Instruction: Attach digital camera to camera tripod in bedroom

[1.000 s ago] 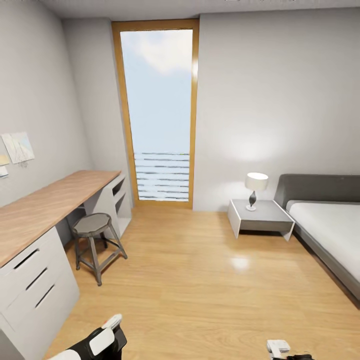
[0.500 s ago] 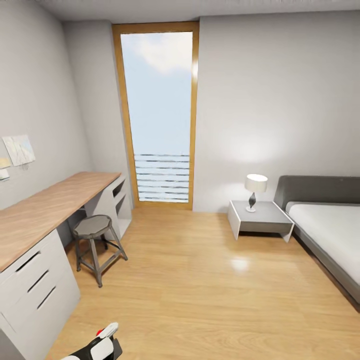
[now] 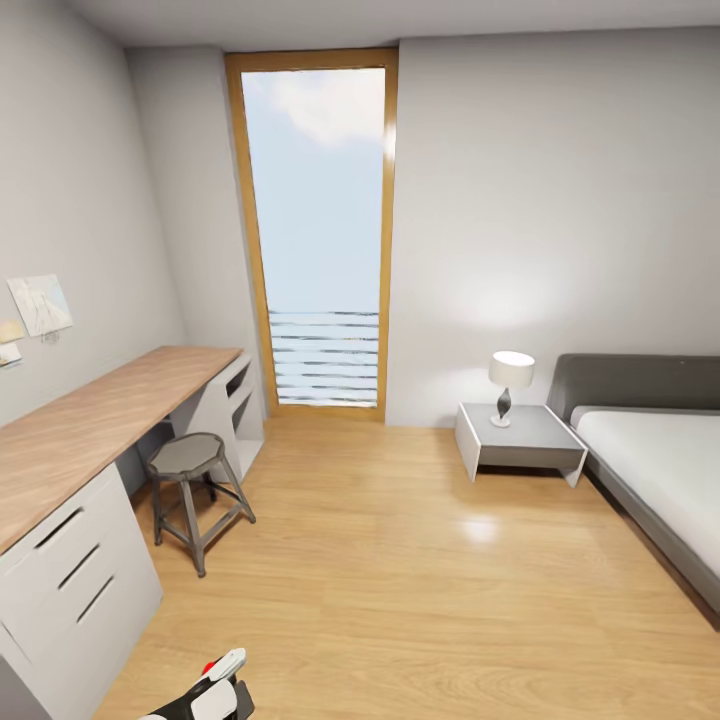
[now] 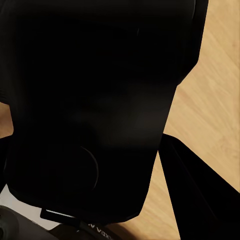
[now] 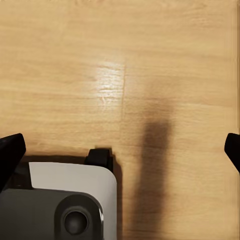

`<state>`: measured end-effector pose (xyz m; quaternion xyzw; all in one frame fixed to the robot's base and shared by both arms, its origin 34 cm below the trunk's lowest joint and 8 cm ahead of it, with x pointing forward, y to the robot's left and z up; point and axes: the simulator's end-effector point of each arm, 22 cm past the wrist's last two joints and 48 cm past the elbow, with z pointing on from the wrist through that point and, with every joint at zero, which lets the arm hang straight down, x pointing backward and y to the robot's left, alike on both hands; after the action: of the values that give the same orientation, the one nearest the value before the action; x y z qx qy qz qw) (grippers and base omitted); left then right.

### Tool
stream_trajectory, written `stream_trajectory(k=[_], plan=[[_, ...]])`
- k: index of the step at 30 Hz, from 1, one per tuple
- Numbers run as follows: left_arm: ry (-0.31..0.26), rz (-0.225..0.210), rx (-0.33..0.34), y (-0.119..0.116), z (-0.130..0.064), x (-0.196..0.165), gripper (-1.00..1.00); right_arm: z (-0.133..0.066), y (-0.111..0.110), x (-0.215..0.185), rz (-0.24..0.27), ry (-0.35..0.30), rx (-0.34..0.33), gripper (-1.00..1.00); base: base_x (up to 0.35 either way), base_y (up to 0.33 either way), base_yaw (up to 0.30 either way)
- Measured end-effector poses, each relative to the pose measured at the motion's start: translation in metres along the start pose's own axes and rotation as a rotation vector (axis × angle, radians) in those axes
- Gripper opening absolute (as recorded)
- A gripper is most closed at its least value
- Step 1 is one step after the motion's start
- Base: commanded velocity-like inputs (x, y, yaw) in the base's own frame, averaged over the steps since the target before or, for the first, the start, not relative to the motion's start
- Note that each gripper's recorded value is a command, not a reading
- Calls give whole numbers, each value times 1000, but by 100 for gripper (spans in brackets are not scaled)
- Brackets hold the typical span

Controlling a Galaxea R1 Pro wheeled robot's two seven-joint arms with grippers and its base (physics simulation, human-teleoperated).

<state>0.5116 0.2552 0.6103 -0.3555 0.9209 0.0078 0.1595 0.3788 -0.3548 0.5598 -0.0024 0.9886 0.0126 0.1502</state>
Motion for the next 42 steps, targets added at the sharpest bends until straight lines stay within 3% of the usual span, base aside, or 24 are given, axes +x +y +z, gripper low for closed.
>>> stream_trajectory(k=[12,16,21,26,33,42], plan=[[27,4,10,13,-10,17,-100,-15,0,-5,-2,3,13,100,0,0,0],[65,5,-10,35,-10,45,-100,-20,1,-10,-4,-2,12,100,0,0,0],[152,13,-34,83,-12,113,-100,-26,3,-13,-7,-9,10,100,0,0,0],[207,35,-34,118,-20,163,-100,-32,3,11,-7,21,9,100,0,0,0],[162,119,-58,155,-30,180,-100,-42,5,40,-5,46,3,100,0,0,0],[110,145,-62,164,-39,174,-100,-54,6,55,-5,58,1,100,0,0,0]])
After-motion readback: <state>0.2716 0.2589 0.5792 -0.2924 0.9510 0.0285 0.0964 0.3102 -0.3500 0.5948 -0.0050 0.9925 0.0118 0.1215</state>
